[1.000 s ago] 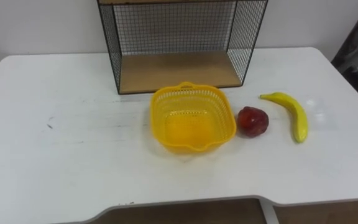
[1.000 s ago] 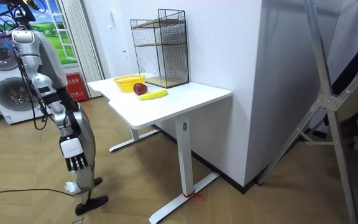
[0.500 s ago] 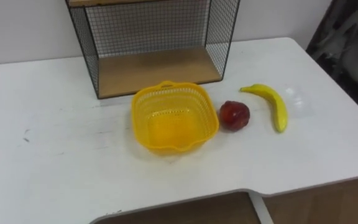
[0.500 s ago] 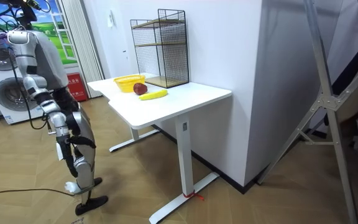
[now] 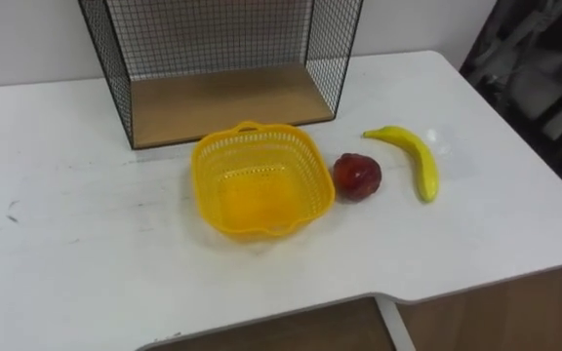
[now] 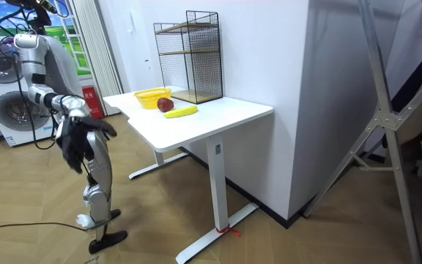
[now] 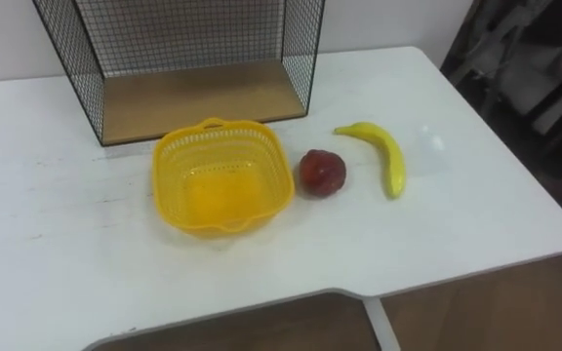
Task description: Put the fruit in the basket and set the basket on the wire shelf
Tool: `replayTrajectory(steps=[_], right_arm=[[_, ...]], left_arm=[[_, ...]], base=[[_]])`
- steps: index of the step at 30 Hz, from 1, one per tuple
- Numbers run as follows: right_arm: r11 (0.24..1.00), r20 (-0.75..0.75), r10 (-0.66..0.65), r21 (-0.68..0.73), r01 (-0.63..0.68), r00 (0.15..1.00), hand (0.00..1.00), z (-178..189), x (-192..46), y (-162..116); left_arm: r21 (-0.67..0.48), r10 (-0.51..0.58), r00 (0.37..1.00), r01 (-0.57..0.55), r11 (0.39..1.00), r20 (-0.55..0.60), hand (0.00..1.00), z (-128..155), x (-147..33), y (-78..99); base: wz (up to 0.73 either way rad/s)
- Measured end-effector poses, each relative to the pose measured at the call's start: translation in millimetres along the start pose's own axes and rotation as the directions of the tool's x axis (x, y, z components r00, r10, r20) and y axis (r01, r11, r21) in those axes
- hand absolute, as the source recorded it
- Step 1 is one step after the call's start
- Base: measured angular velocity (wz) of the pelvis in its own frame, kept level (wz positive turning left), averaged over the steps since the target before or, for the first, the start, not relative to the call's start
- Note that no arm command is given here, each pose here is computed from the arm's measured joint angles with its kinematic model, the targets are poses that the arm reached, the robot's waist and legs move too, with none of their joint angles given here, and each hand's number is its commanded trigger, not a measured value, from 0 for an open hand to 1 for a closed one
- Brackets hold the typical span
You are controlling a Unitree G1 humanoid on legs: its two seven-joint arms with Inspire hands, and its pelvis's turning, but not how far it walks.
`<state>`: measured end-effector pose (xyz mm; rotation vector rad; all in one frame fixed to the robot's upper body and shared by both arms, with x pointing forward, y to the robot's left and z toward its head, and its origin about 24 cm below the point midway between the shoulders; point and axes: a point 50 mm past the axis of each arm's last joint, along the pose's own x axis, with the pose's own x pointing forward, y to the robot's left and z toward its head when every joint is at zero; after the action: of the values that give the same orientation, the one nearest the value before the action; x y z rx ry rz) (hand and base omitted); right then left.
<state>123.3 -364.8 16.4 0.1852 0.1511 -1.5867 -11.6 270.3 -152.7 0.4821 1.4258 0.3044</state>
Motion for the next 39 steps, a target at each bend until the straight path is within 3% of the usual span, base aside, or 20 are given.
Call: replayTrajectory(steps=[8, 15, 24, 39], right_arm=[[0.972, 0.263, 0.235, -0.045, -0.231, 0.936, 0.00, 47.0, -16.5, 34.8], [0.872, 0.440, 0.479, -0.337, -0.354, 0.760, 0.00, 57.8, -36.5, 57.7], [0.671, 0.404, 0.739, -0.520, -0.529, 0.540, 0.00, 60.1, -64.0, 83.0], [0.364, 0.232, 0.931, -0.649, -0.668, 0.282, 0.00, 38.6, -102.6, 107.0]], left_arm=[[0.046, -0.025, 0.999, 0.024, 0.999, 0.020, 0.00, 0.8, -0.9, -4.3], [0.055, -0.025, 0.999, 0.023, 0.998, 0.036, 0.00, 6.4, 0.4, -3.8], [0.055, -0.014, 0.997, 0.010, 0.998, 0.072, 0.00, 10.1, 1.2, 1.1], [0.125, -0.047, 0.994, 0.034, 0.992, 0.097, 0.00, 14.0, 0.1, -6.0]], base=[[0.00], [-0.02], [0.02], [0.02]])
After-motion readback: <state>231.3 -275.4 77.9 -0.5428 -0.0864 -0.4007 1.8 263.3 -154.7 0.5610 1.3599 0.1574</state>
